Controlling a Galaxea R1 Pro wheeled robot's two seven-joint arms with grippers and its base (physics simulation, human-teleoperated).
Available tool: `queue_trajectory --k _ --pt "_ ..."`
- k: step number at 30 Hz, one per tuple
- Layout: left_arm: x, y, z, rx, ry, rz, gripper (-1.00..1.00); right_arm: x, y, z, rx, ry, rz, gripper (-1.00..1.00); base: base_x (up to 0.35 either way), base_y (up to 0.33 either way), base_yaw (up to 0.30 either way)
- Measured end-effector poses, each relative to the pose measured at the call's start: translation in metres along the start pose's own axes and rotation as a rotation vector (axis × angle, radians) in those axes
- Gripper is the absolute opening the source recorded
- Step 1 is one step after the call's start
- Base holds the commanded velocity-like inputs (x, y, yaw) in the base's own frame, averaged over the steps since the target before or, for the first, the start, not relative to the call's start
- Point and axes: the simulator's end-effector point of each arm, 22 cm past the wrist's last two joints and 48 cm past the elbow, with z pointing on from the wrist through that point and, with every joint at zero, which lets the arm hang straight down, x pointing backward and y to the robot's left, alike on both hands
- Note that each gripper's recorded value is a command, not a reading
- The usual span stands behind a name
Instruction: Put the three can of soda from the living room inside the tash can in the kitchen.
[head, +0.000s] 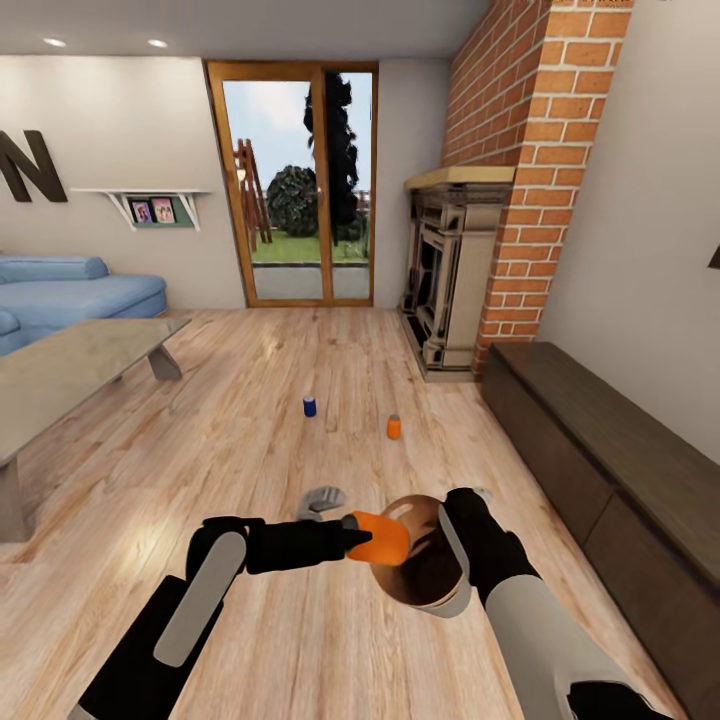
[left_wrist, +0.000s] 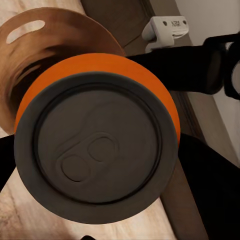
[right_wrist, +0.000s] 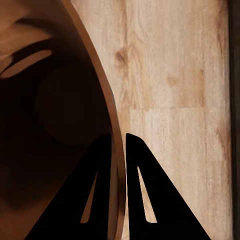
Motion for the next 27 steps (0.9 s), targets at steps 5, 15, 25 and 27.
queue_trajectory --k 5,15,25,27 --pt "0.0 0.008 0.001 -0.048 0.002 -0.001 -1.0 -0.001 0.001 -0.002 -0.002 0.0 -0.001 -1.0 0.0 0.0 0.0" --pt "0.0 0.021 0.002 -0.12 0.002 -0.006 -1.0 -0.002 0.007 -0.004 -0.013 -0.001 -0.002 -1.0 0.0 0.0 0.0" --pt "0.0 0.023 0.006 -0.126 -0.002 -0.015 -1.0 0.0 0.012 -0.004 -0.028 0.004 -0.006 -1.0 0.0 0.0 0.0" --pt "0.0 0.022 0.007 -0.124 -0.005 -0.017 -1.0 0.001 0.014 -0.003 -0.034 0.008 -0.005 -1.0 0.0 0.0 0.0"
